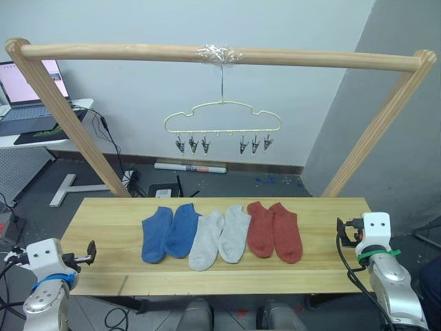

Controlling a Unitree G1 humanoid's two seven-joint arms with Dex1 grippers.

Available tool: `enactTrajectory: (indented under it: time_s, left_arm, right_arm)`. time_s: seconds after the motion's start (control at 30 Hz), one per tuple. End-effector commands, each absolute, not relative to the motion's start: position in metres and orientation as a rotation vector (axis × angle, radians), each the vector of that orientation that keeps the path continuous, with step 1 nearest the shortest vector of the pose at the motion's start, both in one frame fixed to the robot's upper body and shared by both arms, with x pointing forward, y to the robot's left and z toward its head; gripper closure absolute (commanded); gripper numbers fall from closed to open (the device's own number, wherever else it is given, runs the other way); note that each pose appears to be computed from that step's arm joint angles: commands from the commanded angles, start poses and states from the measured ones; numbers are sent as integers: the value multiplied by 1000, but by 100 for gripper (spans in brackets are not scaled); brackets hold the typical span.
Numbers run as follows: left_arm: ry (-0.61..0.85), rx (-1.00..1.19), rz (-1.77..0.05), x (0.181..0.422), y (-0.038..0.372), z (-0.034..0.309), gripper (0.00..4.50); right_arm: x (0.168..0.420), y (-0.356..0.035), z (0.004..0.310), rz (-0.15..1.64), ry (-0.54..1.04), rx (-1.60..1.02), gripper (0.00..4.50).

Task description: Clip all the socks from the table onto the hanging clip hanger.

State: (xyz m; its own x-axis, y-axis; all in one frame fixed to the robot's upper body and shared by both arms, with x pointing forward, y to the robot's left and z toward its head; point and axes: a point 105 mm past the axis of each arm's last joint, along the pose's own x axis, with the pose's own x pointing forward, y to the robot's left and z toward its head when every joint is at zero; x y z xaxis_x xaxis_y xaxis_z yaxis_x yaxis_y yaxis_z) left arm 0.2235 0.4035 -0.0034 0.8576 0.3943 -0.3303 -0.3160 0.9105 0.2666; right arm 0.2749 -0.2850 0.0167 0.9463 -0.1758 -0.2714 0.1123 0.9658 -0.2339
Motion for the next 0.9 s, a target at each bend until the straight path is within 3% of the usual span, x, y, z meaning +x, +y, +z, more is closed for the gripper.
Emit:
enactTrajectory:
  time_s: [0.03,0.4,0.63,0.9]
  left_arm:
    - [340,226,394,226,415,17,3]
    - [178,192,280,236,393,58,3]
    - [125,164,229,231,374,79,3]
    - [6,132,13,260,304,115,3]
  right_arm:
    - [279,-283,30,-143,239,-240,0]
    - [286,-273,37,-76,219,-277,0]
    - [288,-271,45,-58,199,-286,0]
    - [305,-224,87,223,92,-296,0]
